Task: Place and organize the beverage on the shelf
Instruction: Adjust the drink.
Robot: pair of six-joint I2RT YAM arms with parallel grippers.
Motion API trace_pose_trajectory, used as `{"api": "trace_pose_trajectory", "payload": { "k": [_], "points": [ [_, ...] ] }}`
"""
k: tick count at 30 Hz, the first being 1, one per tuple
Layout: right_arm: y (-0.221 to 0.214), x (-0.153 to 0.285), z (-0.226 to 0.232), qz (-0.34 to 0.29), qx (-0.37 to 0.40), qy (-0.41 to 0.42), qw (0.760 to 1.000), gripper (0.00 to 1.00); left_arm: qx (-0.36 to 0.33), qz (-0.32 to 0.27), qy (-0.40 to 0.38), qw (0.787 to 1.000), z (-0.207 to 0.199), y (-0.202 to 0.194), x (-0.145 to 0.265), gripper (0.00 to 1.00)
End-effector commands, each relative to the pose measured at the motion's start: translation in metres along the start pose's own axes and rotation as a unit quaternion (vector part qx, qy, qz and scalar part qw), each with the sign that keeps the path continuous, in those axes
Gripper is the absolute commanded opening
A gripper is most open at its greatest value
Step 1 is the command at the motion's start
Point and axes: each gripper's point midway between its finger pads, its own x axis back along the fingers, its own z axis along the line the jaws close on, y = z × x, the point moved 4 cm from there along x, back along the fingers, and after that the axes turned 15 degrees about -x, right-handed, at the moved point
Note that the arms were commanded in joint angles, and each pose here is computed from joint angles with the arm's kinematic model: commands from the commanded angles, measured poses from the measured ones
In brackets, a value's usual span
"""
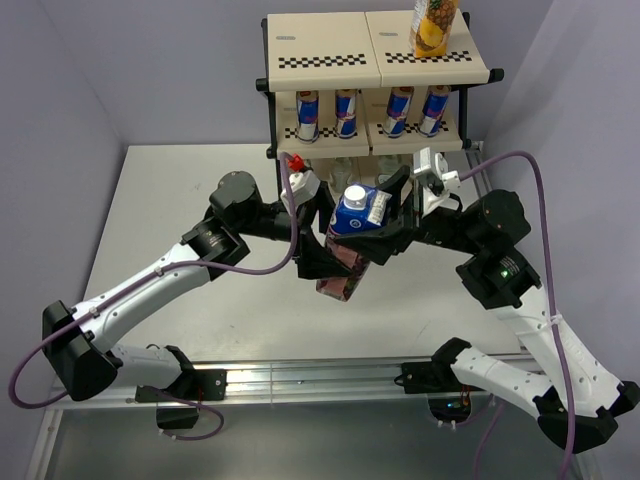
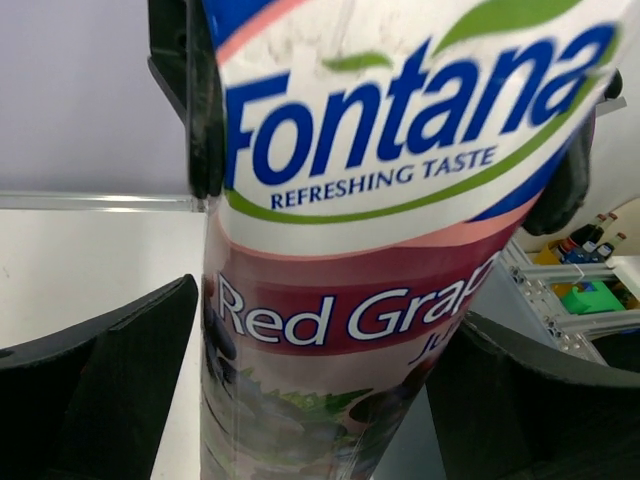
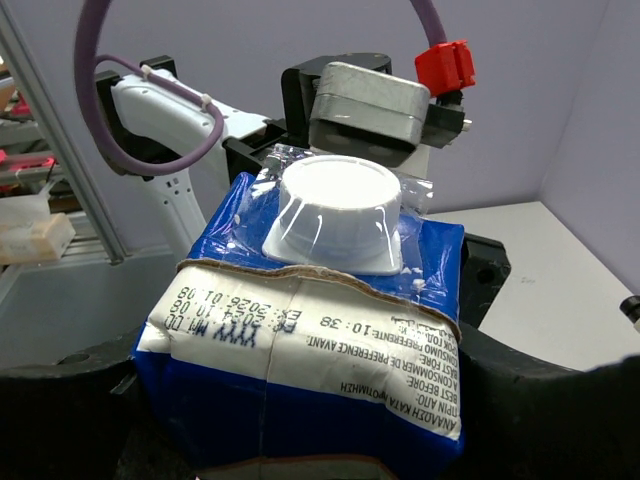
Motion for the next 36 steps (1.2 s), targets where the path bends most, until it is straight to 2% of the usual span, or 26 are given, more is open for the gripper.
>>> {"api": "trace_pose_trajectory", "payload": {
  "k": [1,3,4,6,7,9,10,11,12,13,14,15,17,20,24,28,30,32,33,34,35,36],
  "points": [
    [0.096,0.016,0.066,-0.154,0.146,0.065,0.975,0.0,-0.013,-0.001,-0.021,1.0,-0.003,0.004,-0.004,0.86],
    [0.095,0.016,0.065,-0.152,0.146,0.065,0.975,0.0,-0.015,-0.001,-0.025,1.0,-0.004,0.005,-0.004,0.71],
    [0.094,0.015,0.064,-0.15,0.145,0.064,0.976,0.0,-0.016,-0.001,-0.025,1.0,-0.004,0.005,-0.004,0.53],
    [0.091,0.014,0.061,-0.146,0.143,0.061,0.977,0.0,-0.024,-0.007,-0.02,1.0,-0.005,0.01,-0.003,0.33],
    [0.091,0.014,0.06,-0.147,0.144,0.06,0.977,0.0,-0.024,-0.008,-0.017,1.0,-0.004,0.01,-0.003,0.24],
    [0.088,0.014,0.058,-0.146,0.141,0.057,0.977,0.0,-0.034,-0.017,-0.009,0.999,-0.005,0.017,-0.002,0.14],
    [0.087,0.015,0.057,-0.146,0.141,0.056,0.978,0.0,-0.033,-0.019,-0.005,0.999,-0.004,0.018,-0.002,0.02],
    [0.086,0.014,0.056,-0.146,0.139,0.053,0.978,0.01,-0.036,-0.023,-0.002,0.999,-0.005,0.022,-0.001,0.0],
    [0.084,0.014,0.052,-0.145,0.135,0.042,0.979,0.16,-0.038,-0.025,0.008,0.999,-0.003,0.024,-0.001,0.0],
    [0.085,0.017,0.052,-0.151,0.137,0.035,0.978,0.26,-0.041,-0.028,0.016,0.999,-0.002,0.026,0.0,0.0],
    [0.085,0.018,0.05,-0.157,0.139,0.026,0.978,0.52,-0.046,-0.032,0.029,0.998,-0.001,0.031,0.001,0.0],
    [0.084,0.02,0.041,-0.167,0.129,-0.004,0.978,0.65,-0.049,-0.035,0.059,0.996,0.006,0.033,0.002,0.0],
    [0.088,0.026,0.038,-0.173,0.136,-0.034,0.975,0.8,-0.061,-0.042,0.096,0.993,0.011,0.043,0.006,0.0],
    [0.093,0.033,0.023,-0.172,0.13,-0.106,0.971,0.95,-0.088,-0.067,0.17,0.979,0.024,0.065,0.015,0.0],
    [0.099,0.053,-0.001,-0.196,0.103,-0.224,0.949,0.97,-0.129,-0.122,0.228,0.957,0.026,0.101,0.028,0.0],
    [0.101,0.076,-0.008,-0.219,0.09,-0.294,0.926,0.99,-0.152,-0.161,0.312,0.924,0.042,0.139,0.042,0.0],
    [0.097,0.086,-0.017,-0.223,0.079,-0.335,0.912,0.99,-0.163,-0.172,0.371,0.898,0.057,0.159,0.052,0.0],
    [0.092,0.093,-0.023,-0.225,0.069,-0.361,0.902,0.99,-0.16,-0.161,0.424,0.877,0.078,0.162,0.057,0.0],
    [0.09,0.1,-0.026,-0.23,0.064,-0.382,0.893,0.99,-0.178,-0.173,0.442,0.862,0.08,0.183,0.062,0.0],
    [0.086,0.101,-0.03,-0.229,0.056,-0.392,0.889,0.99,-0.178,-0.162,0.456,0.857,0.093,0.18,0.059,0.0],
    [0.078,0.103,-0.037,-0.222,0.048,-0.404,0.886,0.99,-0.184,-0.159,0.504,0.829,0.105,0.185,0.069,0.0],
    [0.076,0.107,-0.039,-0.228,0.044,-0.417,0.879,0.99,-0.194,-0.175,0.52,0.813,0.106,0.203,0.074,0.0]
  ]
}}
